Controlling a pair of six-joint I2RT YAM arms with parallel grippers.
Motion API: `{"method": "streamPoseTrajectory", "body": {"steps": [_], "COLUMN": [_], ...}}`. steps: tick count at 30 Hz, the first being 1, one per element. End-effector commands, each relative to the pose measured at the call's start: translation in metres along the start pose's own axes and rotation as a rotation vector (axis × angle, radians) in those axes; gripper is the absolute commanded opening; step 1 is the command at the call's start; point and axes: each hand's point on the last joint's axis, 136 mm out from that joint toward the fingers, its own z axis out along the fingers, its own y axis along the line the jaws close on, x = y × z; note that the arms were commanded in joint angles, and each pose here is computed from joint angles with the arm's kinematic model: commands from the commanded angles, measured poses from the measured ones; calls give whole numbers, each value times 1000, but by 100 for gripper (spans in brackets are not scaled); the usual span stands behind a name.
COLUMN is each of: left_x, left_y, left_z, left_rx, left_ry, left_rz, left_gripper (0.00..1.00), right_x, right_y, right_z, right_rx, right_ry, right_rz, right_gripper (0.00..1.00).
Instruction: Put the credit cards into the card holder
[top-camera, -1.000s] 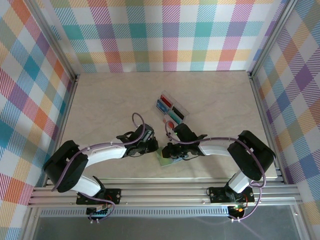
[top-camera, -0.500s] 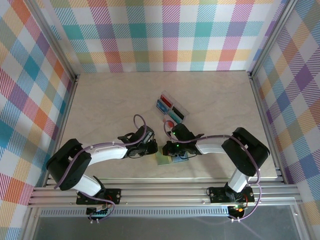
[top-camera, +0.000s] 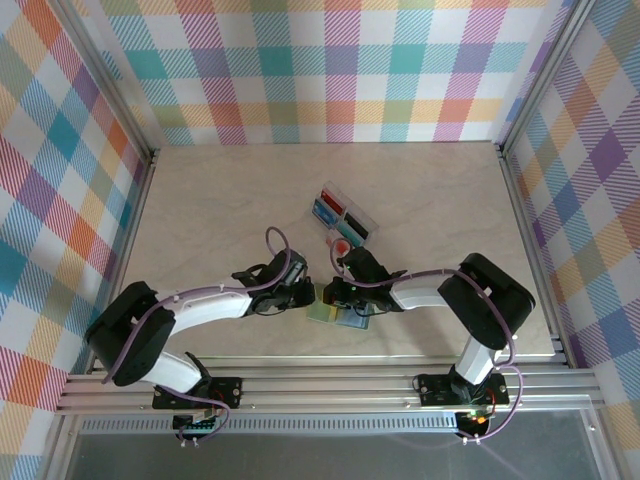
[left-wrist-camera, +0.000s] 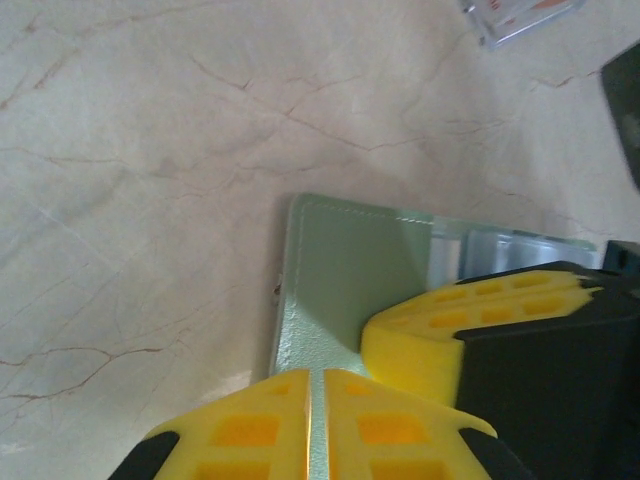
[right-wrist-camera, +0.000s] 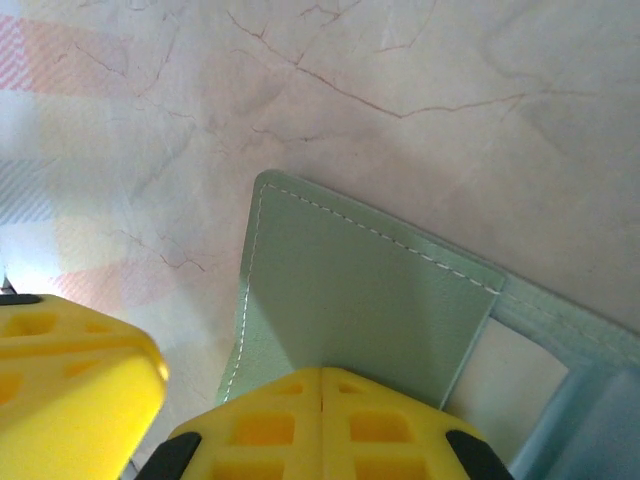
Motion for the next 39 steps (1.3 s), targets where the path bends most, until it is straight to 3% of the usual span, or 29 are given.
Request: {"method": "streamPoseTrajectory", "body": {"steps": [1, 10, 12, 14, 19, 24, 27, 34, 39], "left_x": [0, 22, 27, 32, 37, 39, 40, 43, 43], "left_y": [-2, 18, 22, 27, 34, 36, 35, 39, 37], "left_z": [7, 23, 24, 26, 27, 25, 25, 25, 25], "left_rx": [21, -41, -58, -70, -95, -119, -124, -133, -129], "left_ry": [7, 43, 45, 52, 47, 43, 39, 41, 42], "left_rz": [-5, -16, -8, -9, -7, 10, 16, 17, 15], "left_gripper": [11, 7, 7, 7, 6, 5, 5, 5, 5], "right_x": [-2, -9, -13, -18, -29, -34, -32, -21, -15], "right_y": [-10, -1, 5, 11, 23, 16, 5, -30, -42], "right_z": [0, -7, -12, -18, -39, -66, -81, -88, -85], "right_rx": [33, 43, 48, 60, 91, 171, 250, 407, 462], "right_ry": [-15, -28, -37, -48, -90, -154, -166, -133, -112], "right_rz": [21, -15, -39, -71, -131, -174, -167, -168, -180], "right_gripper": [0, 2, 9, 24, 48, 60, 57, 31, 34]}}
